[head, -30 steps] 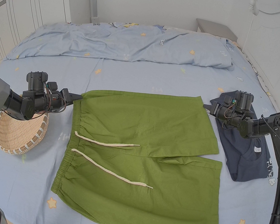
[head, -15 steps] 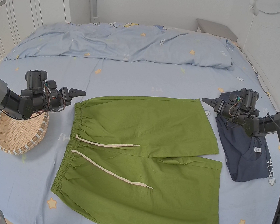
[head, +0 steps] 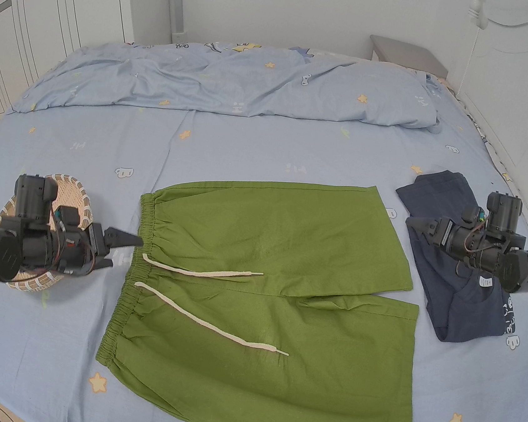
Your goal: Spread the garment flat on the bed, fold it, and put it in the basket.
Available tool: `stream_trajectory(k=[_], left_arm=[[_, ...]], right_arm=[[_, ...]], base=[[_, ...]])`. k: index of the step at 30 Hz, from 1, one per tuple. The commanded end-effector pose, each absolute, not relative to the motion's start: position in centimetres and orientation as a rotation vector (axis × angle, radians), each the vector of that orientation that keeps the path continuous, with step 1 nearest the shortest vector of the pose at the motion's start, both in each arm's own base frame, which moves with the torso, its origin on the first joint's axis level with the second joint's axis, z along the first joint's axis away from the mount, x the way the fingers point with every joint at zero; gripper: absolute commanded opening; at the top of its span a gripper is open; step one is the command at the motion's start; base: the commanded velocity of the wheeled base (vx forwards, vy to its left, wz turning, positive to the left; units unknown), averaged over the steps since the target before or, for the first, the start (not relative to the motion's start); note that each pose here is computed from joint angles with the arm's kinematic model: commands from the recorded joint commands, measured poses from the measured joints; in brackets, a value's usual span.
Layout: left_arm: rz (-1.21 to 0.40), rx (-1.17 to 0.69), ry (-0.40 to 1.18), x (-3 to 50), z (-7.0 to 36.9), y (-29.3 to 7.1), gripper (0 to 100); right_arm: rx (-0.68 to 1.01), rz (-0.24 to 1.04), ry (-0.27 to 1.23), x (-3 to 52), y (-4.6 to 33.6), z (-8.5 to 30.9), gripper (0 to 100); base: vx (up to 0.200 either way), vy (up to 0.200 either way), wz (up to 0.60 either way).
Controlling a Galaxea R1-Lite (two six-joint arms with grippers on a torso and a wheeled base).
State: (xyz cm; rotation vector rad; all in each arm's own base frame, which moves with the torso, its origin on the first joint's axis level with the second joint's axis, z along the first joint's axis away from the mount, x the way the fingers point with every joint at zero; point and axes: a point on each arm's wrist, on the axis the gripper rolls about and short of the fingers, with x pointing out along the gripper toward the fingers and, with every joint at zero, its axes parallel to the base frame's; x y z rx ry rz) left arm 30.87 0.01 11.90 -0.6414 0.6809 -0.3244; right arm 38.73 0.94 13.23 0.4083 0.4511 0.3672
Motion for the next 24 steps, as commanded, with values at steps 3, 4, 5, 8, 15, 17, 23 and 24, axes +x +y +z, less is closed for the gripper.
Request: stream_trajectory(k=[3,4,5,8,15,17,23,24], left_arm=[[-0.257,-0.688,0.786,18.6,9.9,0.3,100],[-0.251,-0.69,0.796,17.8,9.6,0.3,100],[-0.249,-0.691,0.804,17.3,9.4,0.3,100],[-0.247,-0.689,0.847,16.0,8.5,0.0,100],[-0.272,-0.64,0.922,15.1,6.9,-0.2,100],[-0.288,-0.644,0.983,15.8,5.9,-0.1,100],[-0.289,-0.635,1.023,17.5,4.2,0.0,100],[-0.292,-0.633,1.02,17.8,3.9,0.0,100]], right_arm=[[0.409,0.36,0.454,27.7,0.8,12.5,100],[0.409,0.363,0.464,27.0,0.9,12.2,100],[0.409,0.364,0.472,26.6,1.0,12.0,100],[0.403,0.391,0.506,25.2,2.0,11.3,100],[0.393,0.422,0.506,24.5,2.8,10.9,100],[0.391,0.426,0.505,24.5,2.9,10.9,100],[0.393,0.424,0.499,24.6,2.8,11.0,100],[0.392,0.425,0.497,24.6,2.8,11.0,100]], base=[[0.0,0.0,0.0],[0.0,0.0,0.0],[0.0,0.0,0.0],[0.0,0.0,0.0],[0.0,0.0,0.0],[0.0,0.0,0.0],[0.0,0.0,0.0],[0.0,0.0,0.0]])
